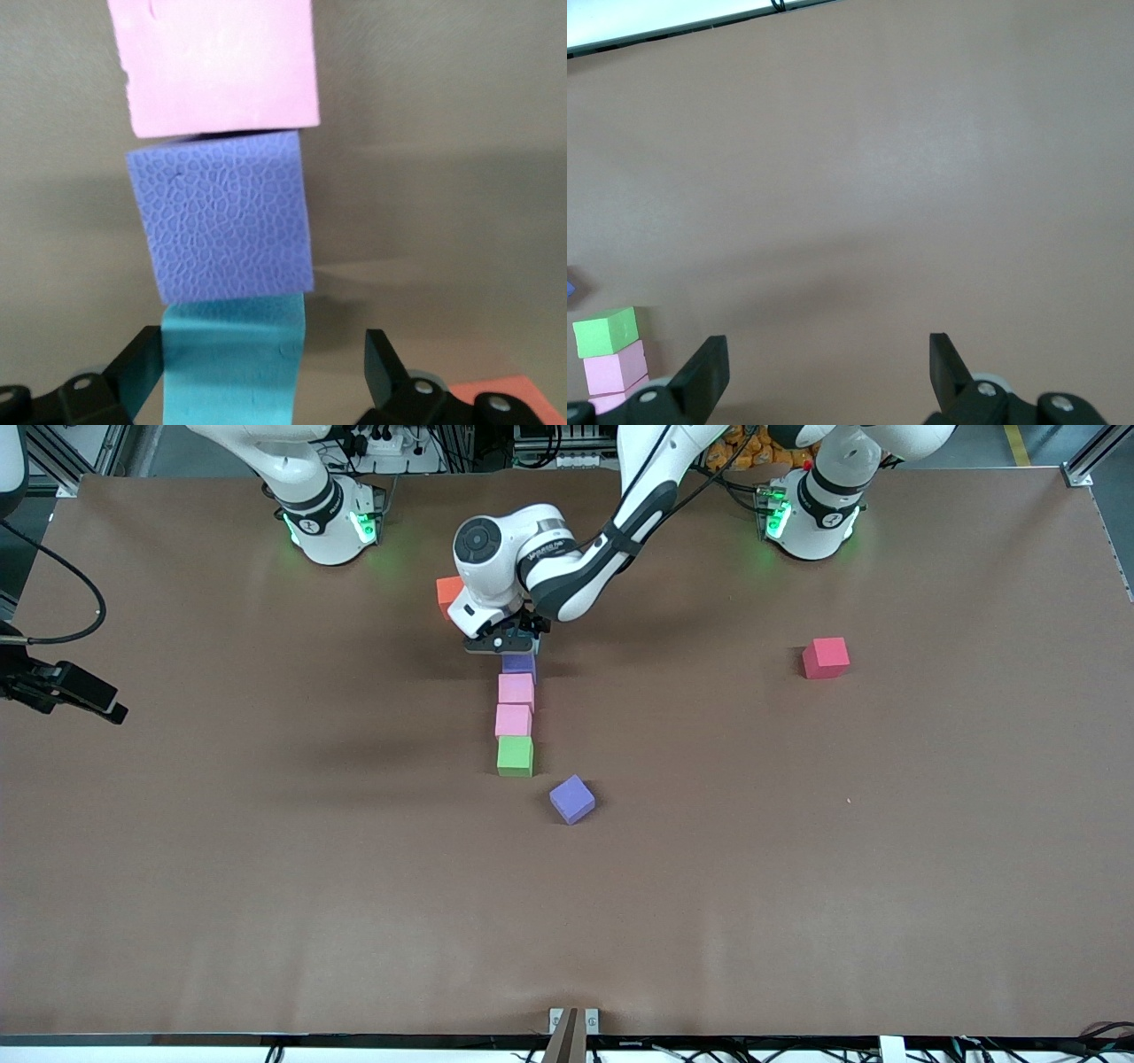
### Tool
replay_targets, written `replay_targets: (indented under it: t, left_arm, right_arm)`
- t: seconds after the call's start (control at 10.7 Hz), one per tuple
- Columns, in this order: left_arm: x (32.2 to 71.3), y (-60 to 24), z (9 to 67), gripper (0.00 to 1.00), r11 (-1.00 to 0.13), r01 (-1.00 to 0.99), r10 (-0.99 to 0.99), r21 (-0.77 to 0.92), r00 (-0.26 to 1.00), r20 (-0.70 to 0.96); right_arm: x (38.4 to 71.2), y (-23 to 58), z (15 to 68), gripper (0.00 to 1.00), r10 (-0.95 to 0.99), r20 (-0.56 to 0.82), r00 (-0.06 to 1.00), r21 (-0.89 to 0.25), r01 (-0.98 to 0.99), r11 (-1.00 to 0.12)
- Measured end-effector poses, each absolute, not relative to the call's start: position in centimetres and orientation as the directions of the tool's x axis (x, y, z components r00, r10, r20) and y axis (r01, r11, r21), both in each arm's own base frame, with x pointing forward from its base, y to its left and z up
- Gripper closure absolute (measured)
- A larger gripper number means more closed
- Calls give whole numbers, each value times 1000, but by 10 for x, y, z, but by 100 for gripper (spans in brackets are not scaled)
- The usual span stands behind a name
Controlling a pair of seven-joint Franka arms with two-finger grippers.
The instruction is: Arrange blocks into number 1
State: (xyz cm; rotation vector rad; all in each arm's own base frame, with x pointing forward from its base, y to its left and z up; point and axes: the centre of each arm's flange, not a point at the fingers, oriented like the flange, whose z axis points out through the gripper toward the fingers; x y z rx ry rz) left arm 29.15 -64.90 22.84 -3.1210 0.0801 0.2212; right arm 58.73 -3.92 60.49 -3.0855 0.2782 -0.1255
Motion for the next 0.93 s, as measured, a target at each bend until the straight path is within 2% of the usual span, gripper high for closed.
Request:
replay_targets:
  t: [0.28,0.47,0.93]
  left_arm:
    - [295,-642,296,0,-997,-63,-59,-34,991,-118]
    - [323,-623,334,0,-999,-16,-13,-39,997,-80]
    - [520,-464,402,0,-980,194,191,-40,978,80]
  right_arm:
    - [587,-39,604,0,-180,68,981,-47,-177,-983]
    - [587,-39,603,0,-179,64,982,-46,-176,-983]
    - [587,-39,601,0,-176,56,983,-38,-174,-984]
